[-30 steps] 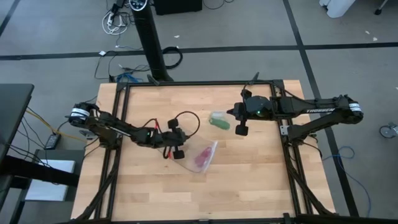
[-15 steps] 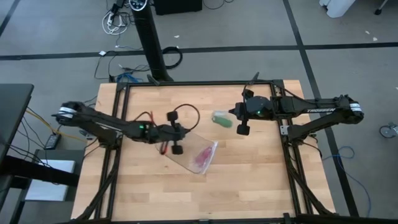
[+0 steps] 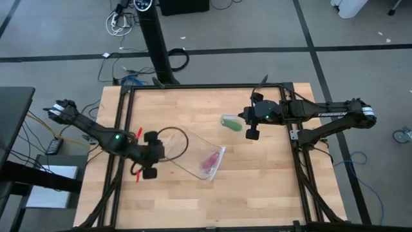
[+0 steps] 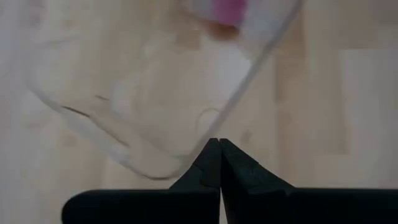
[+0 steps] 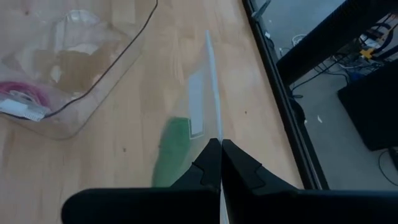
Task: Roll bandage
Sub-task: Put the transparent zip bag with the rolled bandage into the transparent bin
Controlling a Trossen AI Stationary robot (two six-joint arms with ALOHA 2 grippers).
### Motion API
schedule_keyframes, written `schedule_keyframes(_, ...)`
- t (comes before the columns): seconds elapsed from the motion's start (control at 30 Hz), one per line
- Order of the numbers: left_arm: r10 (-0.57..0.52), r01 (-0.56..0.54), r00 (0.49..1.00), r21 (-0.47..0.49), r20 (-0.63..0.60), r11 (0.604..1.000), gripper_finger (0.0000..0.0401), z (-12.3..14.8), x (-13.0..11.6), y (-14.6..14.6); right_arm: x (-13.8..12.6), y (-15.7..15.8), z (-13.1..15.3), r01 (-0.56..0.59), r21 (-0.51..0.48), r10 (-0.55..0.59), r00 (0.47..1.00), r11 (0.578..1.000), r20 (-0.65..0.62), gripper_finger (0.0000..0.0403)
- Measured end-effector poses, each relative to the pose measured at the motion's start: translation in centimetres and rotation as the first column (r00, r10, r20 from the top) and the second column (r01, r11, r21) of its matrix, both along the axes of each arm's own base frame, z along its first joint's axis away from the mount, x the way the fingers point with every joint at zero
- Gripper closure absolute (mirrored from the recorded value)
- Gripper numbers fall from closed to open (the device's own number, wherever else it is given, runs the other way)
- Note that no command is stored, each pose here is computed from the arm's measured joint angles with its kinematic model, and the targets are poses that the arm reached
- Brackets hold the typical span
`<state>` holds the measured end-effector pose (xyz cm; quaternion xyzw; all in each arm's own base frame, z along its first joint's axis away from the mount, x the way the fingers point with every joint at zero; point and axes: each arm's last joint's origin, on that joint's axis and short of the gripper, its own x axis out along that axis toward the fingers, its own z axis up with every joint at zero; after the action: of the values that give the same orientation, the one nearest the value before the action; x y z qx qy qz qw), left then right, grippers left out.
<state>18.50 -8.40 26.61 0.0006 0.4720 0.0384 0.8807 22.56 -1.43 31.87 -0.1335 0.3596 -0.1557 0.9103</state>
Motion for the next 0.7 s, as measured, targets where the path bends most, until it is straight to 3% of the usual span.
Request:
schedule_keyframes(0.2,0.074,-0.075,0.987,-0.003,-0.142,0.997,0.04,-1.7,-1.0,-1.9,0.0,0.0,0.0,0.001,0.001,-0.001,1.0,1.0,0.002,0.0403)
schedule_keyframes(0.37,0.121,-0.114,0.977,0.045,-0.178,0.992,0.04,-3.9,-1.2,-2.4,0.0,0.0,0.0,0.0,0.002,0.0,1.0,1.0,-0.004,0.0403)
schedule_keyframes(0.53,0.202,-0.189,0.977,0.157,-0.074,0.97,0.0399,-6.0,-1.1,-1.7,0.0,0.0,0.0,-0.003,0.004,0.003,1.0,1.0,-0.001,0.0403)
schedule_keyframes(0.7,0.266,-0.273,0.962,0.194,0.06,0.942,0.0398,-7.2,-0.3,-0.7,0.0,0.0,0.0,-0.002,0.005,0.002,1.0,1.0,-0.003,0.0403)
